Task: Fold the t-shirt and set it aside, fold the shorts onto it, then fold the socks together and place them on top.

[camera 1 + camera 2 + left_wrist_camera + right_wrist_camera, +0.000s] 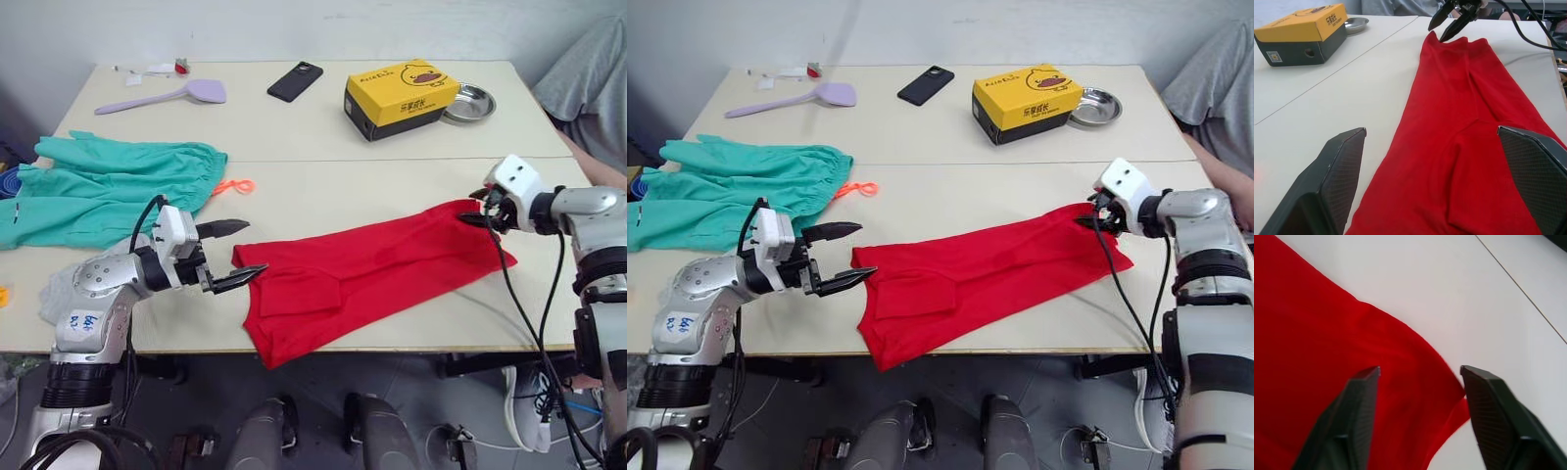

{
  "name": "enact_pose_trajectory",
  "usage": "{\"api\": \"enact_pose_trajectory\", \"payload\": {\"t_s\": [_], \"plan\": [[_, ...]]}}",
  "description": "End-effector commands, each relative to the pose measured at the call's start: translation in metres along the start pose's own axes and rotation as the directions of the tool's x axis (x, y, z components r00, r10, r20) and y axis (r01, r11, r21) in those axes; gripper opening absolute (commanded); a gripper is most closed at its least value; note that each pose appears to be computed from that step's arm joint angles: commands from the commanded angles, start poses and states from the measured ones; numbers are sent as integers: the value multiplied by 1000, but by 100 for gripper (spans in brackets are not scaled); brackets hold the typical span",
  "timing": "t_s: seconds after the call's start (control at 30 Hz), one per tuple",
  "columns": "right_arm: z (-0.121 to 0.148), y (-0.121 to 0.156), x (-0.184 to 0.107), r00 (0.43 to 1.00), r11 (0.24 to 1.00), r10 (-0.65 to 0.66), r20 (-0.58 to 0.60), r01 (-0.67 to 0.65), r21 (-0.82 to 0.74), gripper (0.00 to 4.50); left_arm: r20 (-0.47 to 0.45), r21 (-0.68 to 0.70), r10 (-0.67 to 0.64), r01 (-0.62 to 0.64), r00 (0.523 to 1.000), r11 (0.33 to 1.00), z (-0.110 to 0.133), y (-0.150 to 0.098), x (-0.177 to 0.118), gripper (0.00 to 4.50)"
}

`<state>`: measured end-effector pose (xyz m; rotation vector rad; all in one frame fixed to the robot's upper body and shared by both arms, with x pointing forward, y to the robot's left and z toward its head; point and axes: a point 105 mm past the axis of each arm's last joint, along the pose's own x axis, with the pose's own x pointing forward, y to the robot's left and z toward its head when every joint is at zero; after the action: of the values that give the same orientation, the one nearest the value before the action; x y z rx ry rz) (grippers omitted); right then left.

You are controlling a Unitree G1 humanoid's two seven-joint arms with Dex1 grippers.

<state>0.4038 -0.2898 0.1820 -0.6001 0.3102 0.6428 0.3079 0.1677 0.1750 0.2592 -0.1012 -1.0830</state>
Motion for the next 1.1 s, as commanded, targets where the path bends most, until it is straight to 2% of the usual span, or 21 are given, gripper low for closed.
{"api": "enact_pose_trajectory", "payload": {"t_s": [0.03,0.07,0.1,0.23,0.27,0.3,0.33,0.37,0.43,0.6,0.7,0.9,1.0,1.03,1.1], "plan": [[2,-20,-35,998,993,-70,-4,70,94,404,3,57,35,-35,999,998,9,12,0,450],[-3,-24,-44,995,985,-99,-32,103,141,435,-7,50,22,-21,1000,999,8,13,1,450],[-5,-24,-52,994,978,-107,-36,112,178,444,-14,55,16,-15,1000,998,7,15,2,450],[-18,-7,-81,993,921,-87,-85,112,372,444,-42,57,-19,21,999,998,7,25,9,450],[-28,0,-88,984,884,-75,-163,141,446,444,-52,13,-54,55,997,998,6,24,11,450],[-43,12,-98,956,857,-47,-291,188,479,444,-65,16,-90,91,994,996,6,22,14,450],[-52,30,-105,931,808,21,-365,200,554,444,-95,34,-73,77,993,996,3,29,19,450],[-53,48,-105,925,759,76,-373,189,623,444,-110,44,-62,67,992,997,1,34,26,450],[-47,69,-101,935,672,116,-336,175,719,444,-164,34,-42,49,986,998,-9,43,35,450],[-51,104,-80,942,573,162,-293,151,806,444,-260,-27,-84,80,962,996,-30,49,54,450],[-51,102,-65,957,537,97,-273,180,824,444,-320,-62,-144,131,936,989,-42,46,59,450],[-55,96,-38,950,510,4,-313,268,818,444,-347,-99,-94,63,933,993,-53,57,69,450],[-53,85,-26,948,496,-59,-312,299,815,450,-358,-111,-96,59,929,992,-59,57,69,393],[-52,81,-22,946,492,-80,-313,311,813,450,-359,-122,-100,59,928,991,-61,56,68,362],[-51,75,-16,944,488,-104,-312,322,811,408,-361,-136,-102,56,927,989,-64,55,66,298]]}}
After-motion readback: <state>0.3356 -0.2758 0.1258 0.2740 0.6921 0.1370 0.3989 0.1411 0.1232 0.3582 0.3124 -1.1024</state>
